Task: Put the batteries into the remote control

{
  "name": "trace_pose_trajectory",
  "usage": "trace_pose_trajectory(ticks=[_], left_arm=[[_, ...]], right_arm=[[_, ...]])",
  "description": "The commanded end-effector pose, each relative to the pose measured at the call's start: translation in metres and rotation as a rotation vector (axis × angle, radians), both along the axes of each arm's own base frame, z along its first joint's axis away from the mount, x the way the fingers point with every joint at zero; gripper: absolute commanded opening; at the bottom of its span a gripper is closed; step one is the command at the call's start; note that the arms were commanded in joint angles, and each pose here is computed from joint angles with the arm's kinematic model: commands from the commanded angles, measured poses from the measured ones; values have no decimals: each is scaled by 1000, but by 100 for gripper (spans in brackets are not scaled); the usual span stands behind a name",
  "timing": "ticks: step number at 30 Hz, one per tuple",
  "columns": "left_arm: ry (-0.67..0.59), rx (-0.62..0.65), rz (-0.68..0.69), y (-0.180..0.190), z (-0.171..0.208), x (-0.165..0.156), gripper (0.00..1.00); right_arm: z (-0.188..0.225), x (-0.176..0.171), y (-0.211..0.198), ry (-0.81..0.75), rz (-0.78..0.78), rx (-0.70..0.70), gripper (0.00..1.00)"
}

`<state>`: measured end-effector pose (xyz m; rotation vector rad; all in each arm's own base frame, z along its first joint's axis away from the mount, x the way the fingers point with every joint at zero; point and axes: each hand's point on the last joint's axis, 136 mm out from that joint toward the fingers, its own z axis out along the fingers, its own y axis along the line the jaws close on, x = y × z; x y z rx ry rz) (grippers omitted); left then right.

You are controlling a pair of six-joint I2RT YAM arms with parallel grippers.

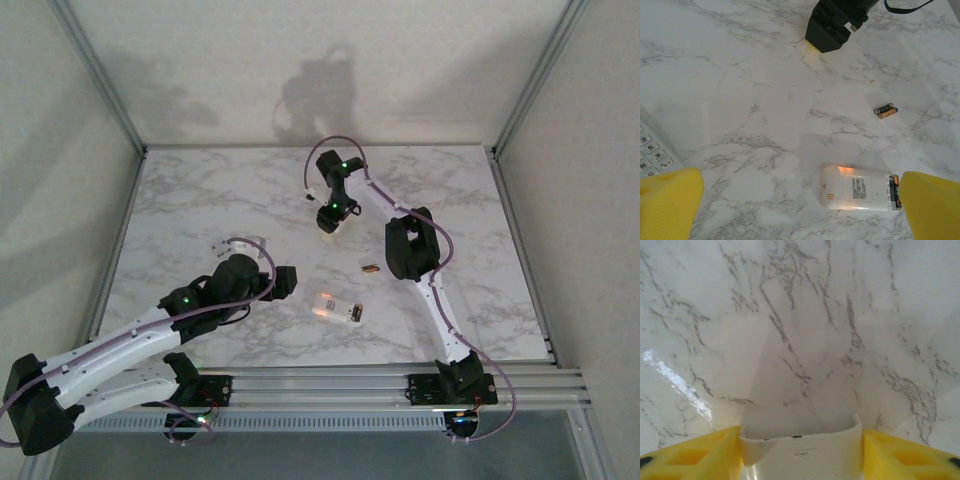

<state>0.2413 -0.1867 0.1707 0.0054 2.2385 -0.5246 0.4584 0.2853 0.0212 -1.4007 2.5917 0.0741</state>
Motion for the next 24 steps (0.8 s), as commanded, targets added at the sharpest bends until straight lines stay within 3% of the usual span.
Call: trace_pose_trajectory(ticks=[1, 7, 11, 18, 24], left_arm=[[-11, 7, 6, 3, -1, 3, 100], [-13, -26, 14, 4, 0, 1, 100], [-10, -76, 37, 9, 6, -3, 100], [7, -165, 51, 17, 8, -8, 100], [12, -177, 26, 17, 4, -13, 99]], right_arm=[[3, -10, -12, 23, 11, -36, 52], [68, -23, -13, -61, -12, 43, 46], [101, -69, -25, -72, -10, 75, 46], [102, -166, -53, -167, 175, 57, 45], [87, -225, -65, -168, 304, 72, 42]])
